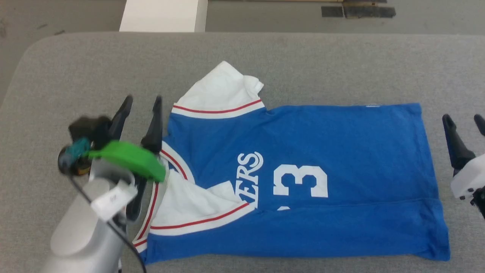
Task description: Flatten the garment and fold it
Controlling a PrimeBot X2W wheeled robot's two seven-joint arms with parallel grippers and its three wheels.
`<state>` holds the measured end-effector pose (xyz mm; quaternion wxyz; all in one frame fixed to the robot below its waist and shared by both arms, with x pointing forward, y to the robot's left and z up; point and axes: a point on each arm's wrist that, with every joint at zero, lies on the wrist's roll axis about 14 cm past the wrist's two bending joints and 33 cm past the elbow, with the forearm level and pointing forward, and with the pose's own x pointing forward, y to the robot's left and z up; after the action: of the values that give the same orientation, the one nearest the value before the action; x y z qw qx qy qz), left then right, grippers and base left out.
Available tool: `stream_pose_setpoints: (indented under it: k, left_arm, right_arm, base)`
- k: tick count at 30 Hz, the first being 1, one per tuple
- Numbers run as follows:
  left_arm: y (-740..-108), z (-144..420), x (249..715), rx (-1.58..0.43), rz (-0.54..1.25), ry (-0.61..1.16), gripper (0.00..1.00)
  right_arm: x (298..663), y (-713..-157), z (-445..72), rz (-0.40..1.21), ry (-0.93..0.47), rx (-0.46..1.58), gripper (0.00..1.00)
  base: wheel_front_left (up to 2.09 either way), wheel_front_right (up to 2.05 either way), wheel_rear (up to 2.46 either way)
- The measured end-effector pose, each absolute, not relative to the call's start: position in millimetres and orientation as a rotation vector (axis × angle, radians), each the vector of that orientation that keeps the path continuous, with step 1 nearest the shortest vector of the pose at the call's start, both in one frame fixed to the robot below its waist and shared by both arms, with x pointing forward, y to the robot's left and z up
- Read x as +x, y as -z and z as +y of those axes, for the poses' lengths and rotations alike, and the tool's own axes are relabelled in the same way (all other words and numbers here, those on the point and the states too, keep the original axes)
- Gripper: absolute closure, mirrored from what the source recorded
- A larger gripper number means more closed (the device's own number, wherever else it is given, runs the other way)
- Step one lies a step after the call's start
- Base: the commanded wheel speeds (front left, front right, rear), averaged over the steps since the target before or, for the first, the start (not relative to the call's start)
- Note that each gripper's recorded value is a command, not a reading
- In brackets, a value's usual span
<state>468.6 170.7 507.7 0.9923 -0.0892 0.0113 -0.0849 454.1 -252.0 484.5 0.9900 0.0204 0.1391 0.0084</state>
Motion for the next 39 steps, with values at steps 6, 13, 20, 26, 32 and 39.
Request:
stream_pose_setpoints:
  k: [6,13,20,26,32,39]
  left_arm:
    - [-518.4,148.8,518.8,-0.161,0.058,0.269,0.0]
    - [-505.7,119.1,576.1,-0.115,0.216,0.351,0.0]
    - [-445.3,94.0,596.2,-0.047,0.578,0.399,0.0]
    - [-396.4,92.4,591.2,0.054,0.861,0.395,0.0]
    - [-371.6,92.8,589.5,0.129,0.998,0.381,0.0]
    - [-362.4,90.8,587.2,0.116,1.085,0.368,1.0]
  right_arm:
    - [474.9,-478.8,-244.0,0.29,-0.048,0.022,0.0]
    - [489.3,-461.3,-238.5,0.333,-0.07,0.01,0.0]
    - [488.5,-442.2,-248.3,0.387,-0.049,-0.002,0.0]
    - [482.4,-435.0,-264.4,0.408,-0.007,-0.012,0.0]
    - [478.5,-428.1,-275.3,0.426,0.024,-0.017,0.0]
    - [478.9,-422.8,-277.2,0.436,0.03,-0.019,0.0]
  base:
    - [0.0,0.0,0.0]
    - [0.0,0.0,0.0]
    - [0.0,0.0,0.0]
    - [0.0,0.0,0.0]
    - [0.0,0.0,0.0]
    - [0.0,0.0,0.0]
